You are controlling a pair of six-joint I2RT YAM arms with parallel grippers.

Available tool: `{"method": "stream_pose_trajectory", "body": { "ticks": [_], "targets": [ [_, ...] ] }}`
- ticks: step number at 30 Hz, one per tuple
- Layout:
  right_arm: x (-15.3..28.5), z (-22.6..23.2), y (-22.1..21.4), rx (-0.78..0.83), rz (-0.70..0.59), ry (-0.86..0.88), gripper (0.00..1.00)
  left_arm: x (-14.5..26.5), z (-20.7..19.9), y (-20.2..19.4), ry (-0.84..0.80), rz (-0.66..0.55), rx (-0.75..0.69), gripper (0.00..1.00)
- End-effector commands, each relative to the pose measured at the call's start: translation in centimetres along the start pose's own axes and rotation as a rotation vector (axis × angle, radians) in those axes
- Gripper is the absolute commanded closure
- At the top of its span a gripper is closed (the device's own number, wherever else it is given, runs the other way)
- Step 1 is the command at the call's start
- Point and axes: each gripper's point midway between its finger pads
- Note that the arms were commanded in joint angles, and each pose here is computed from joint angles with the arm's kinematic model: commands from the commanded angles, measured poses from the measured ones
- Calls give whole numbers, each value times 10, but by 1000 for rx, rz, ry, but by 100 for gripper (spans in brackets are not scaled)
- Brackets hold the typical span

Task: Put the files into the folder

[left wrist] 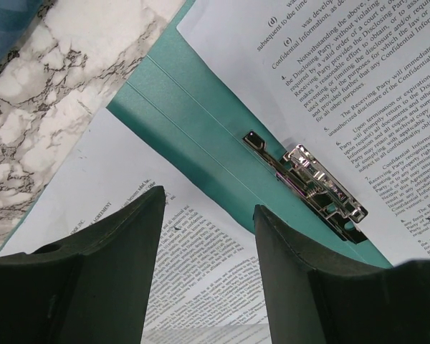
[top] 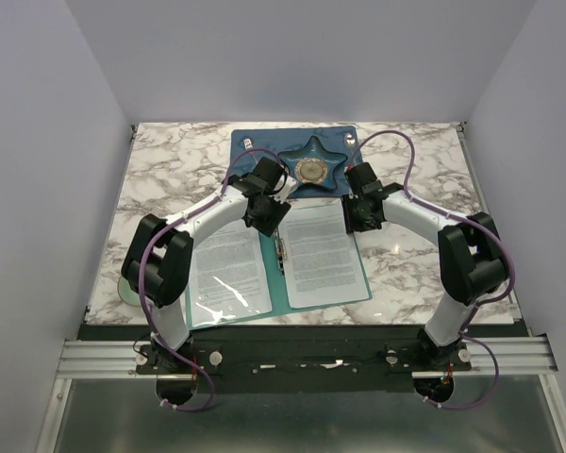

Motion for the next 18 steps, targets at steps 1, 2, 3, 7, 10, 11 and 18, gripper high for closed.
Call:
{"method": "stream_pose_trajectory", "body": {
  "ticks": [1,2,3,7,10,11,18],
  "targets": [
    [8,-13,6,-11,-25,-78,52,7,13,5,56,-25,-9,34],
    [10,-13,7,-13,-34,-82,52,6,13,4,60,-20,-4,34],
    [12,-14,8,-18,-41,-88,52,3,14,3,67,-14,-3,34],
    [30,-13,19,-57,-125,-69,52,-4,20,0,100,13,6,34],
    [38,-10,26,-88,-173,-46,52,-12,21,-5,111,33,2,34],
    [45,-10,27,-99,-196,-37,52,-14,19,-5,109,35,-2,34],
    [60,-2,26,-205,-294,41,54,-32,10,1,98,45,-37,34]
  ]
}}
Point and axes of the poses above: each gripper's point midway between its finger pads, its own x axis back along the fingers, its own z axis along the line the jaws close on, y = z × x
